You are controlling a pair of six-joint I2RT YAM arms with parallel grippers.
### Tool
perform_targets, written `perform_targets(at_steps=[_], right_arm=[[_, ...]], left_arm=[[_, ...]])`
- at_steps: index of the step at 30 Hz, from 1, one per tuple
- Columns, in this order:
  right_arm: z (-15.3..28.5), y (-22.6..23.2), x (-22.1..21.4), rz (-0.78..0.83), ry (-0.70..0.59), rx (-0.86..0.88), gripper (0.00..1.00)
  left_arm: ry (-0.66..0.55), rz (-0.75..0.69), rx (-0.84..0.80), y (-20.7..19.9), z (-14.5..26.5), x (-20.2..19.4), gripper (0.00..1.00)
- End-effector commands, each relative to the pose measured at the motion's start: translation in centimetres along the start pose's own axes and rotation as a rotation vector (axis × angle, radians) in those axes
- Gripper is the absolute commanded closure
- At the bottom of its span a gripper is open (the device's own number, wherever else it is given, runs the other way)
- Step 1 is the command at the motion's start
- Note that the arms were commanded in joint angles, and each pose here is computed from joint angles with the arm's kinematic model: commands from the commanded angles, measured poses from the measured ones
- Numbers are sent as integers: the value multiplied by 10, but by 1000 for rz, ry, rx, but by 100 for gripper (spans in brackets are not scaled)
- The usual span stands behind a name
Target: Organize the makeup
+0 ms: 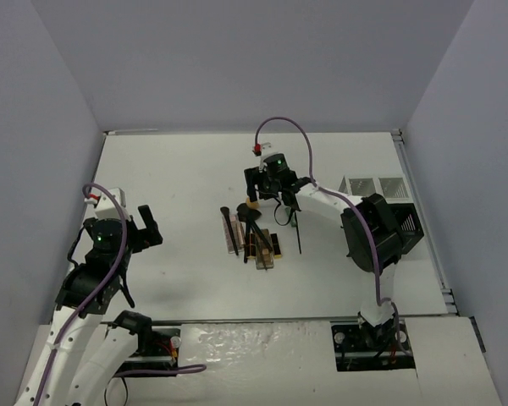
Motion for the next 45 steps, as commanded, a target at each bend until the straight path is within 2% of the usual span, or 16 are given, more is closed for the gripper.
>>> perform_targets(at_steps=[1, 7, 13, 18, 20, 24, 28, 32, 40, 45], right_arm=[[-9, 14, 32, -3, -150, 79, 36], [-24, 17, 22, -23, -124, 87, 41], [-26, 12, 12, -42, -116, 36, 55], [-13, 9, 19, -32, -151, 3, 92], [-3, 8, 29, -27, -173, -14, 100], [29, 6, 55, -13, -248, -38, 100], [77, -9, 72, -29, -336, -160, 100], [132, -42, 70, -100, -405, -372, 100], [250, -132, 5, -395, -498, -814, 100], [278, -163, -40, -526, -505, -977, 100]], left_arm=[[-31, 23, -12, -4, -2, 9, 3], [-28, 21, -9, -4, -3, 9, 3], [-23, 19, -11, -4, -3, 8, 3], [-22, 20, -15, -5, -4, 8, 3], [-21, 20, -16, -5, -4, 8, 3], [-21, 20, -16, -5, -4, 8, 3], [-23, 20, -15, -5, -3, 8, 3], [-25, 21, -17, -5, -3, 8, 3], [-31, 24, -25, -4, -1, 8, 3], [-31, 24, -28, -5, -1, 8, 3]])
Point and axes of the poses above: each gripper's point midway between its finger pads, its own z axis back along the fingers, its own y axis along the line the jaws close on, x = y × z, the point moved 10 cm from there along z, back along the fingers, and after that the axes turned 4 degrees about z, right-handed, at the moved point
